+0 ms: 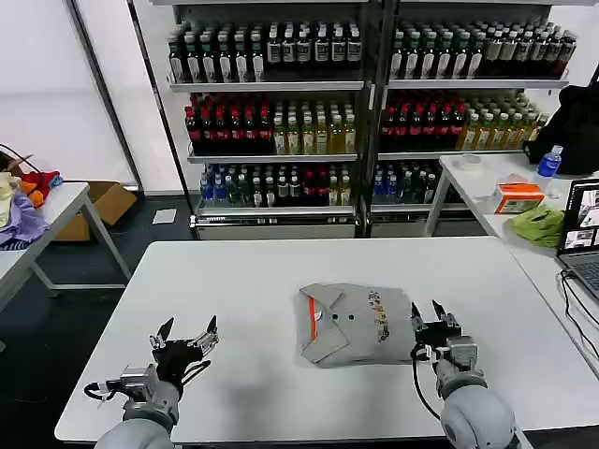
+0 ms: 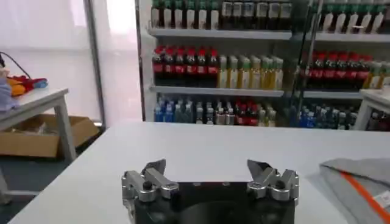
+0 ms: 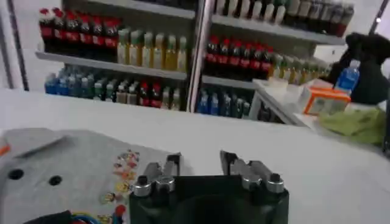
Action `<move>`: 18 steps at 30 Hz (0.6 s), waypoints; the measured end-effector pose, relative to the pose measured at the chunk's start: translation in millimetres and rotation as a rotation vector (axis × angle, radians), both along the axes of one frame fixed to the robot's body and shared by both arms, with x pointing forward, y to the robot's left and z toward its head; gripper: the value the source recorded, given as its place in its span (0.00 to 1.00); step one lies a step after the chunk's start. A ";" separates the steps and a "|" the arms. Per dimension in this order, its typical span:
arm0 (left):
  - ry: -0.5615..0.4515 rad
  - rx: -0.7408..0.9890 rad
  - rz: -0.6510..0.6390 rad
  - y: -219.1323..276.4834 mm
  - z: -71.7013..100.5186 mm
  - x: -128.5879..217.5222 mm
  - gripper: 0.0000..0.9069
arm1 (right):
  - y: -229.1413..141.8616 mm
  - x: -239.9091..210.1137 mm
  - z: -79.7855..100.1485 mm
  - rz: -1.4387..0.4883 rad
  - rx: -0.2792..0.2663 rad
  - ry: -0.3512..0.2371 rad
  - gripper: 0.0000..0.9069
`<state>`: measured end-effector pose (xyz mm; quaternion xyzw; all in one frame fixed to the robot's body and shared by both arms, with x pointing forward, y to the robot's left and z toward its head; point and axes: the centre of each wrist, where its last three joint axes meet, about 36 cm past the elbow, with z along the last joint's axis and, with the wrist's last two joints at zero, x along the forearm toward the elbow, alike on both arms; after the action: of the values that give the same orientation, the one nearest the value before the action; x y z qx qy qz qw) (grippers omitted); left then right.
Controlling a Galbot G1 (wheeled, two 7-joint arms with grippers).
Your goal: Fold and organize the clothes.
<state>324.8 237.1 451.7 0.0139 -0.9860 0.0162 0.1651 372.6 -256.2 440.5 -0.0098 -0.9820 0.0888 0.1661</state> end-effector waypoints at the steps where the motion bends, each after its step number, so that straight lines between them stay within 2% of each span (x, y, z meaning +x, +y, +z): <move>1: -0.001 -0.002 -0.001 -0.3 0.3 0.4 1.00 | 0.8 -3.8 0.8 0.008 -0.006 0.000 1.00; 4: -0.006 -0.008 0.000 -0.7 0.5 0.7 1.00 | 2.3 -11.4 1.9 0.024 -0.018 0.002 1.00; 6: -0.013 -0.012 0.008 -0.5 -1.2 0.6 1.00 | 1.8 -13.0 2.9 0.019 -0.029 -0.016 1.00; 12: -0.093 -0.037 0.030 -1.1 -3.0 -1.7 1.00 | -12.3 -13.1 12.2 -0.046 -0.070 -0.127 1.00; 18: -0.191 -0.056 0.020 0.3 -2.5 0.5 1.00 | -42.4 -17.3 20.2 -0.110 -0.103 -0.189 1.00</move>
<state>325.2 237.4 449.1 0.0174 -0.9963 0.0464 0.0707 355.3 -298.6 460.8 -0.0805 -0.9854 0.1288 0.0765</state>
